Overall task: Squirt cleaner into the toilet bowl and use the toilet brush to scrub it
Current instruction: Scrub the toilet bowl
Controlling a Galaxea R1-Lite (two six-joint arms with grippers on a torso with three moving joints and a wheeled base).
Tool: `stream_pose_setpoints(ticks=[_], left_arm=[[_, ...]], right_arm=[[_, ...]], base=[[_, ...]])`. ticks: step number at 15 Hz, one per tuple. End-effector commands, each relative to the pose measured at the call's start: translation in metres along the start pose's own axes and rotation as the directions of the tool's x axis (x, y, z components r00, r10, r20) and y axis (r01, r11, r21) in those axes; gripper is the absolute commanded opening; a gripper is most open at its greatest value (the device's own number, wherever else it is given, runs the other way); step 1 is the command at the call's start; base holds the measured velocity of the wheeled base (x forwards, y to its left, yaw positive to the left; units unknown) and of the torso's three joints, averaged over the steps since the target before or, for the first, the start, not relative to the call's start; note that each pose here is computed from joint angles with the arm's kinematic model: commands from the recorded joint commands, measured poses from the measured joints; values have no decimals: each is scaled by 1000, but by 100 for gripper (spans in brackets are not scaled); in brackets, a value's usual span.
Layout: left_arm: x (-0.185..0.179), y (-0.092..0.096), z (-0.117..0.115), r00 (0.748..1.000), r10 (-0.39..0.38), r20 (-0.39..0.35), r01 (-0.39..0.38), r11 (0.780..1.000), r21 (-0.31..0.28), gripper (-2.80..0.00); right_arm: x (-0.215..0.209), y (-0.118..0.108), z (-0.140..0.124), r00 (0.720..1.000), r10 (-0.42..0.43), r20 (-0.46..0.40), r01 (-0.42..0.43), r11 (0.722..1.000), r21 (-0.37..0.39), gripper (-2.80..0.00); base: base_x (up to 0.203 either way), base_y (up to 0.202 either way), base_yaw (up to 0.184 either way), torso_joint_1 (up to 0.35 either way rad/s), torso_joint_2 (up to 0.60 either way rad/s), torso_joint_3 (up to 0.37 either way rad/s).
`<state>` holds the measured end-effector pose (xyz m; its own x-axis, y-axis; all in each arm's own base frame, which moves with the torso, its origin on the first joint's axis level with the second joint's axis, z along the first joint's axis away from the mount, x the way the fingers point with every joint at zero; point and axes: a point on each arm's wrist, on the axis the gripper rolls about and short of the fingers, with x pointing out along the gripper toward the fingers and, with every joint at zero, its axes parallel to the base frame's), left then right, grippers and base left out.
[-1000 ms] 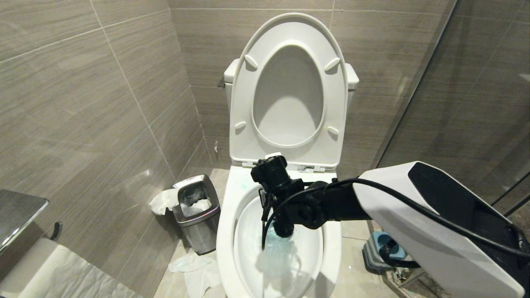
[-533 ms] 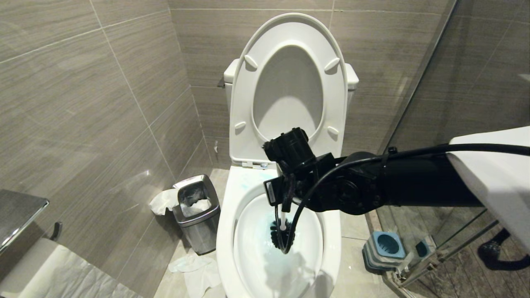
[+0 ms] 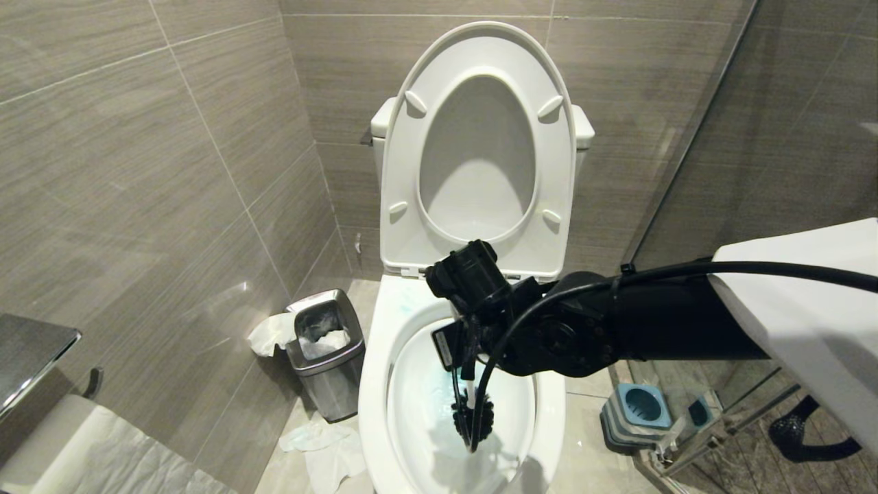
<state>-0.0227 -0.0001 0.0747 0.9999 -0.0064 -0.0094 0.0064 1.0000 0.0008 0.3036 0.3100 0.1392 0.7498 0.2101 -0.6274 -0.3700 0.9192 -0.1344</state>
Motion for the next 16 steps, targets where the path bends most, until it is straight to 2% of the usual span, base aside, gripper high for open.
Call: stream_pose_setpoints(ticks=[1, 8, 12, 16], left_arm=[[0, 0, 0, 1000, 0, -1, 0, 1000, 1, -280], [0, 0, -1, 1000, 0, -3, 0, 1000, 1, -280], [0, 0, 0, 1000, 0, -1, 0, 1000, 1, -280], [0, 0, 0, 1000, 0, -1, 0, 1000, 1, -280]], right_arm=[[8, 0, -13, 998, -39, -41, 38, 999, -16, -280], [21, -17, -11, 992, -121, -33, 122, 992, 23, -280], [41, -28, 8, 984, -167, 61, 161, 983, 93, -280], [59, -31, 39, 965, -207, 159, 181, 970, 165, -280]], base=[[0, 0, 0, 0, 0, 0], [0, 0, 0, 0, 0, 0], [0, 0, 0, 0, 0, 0], [0, 0, 0, 0, 0, 0]])
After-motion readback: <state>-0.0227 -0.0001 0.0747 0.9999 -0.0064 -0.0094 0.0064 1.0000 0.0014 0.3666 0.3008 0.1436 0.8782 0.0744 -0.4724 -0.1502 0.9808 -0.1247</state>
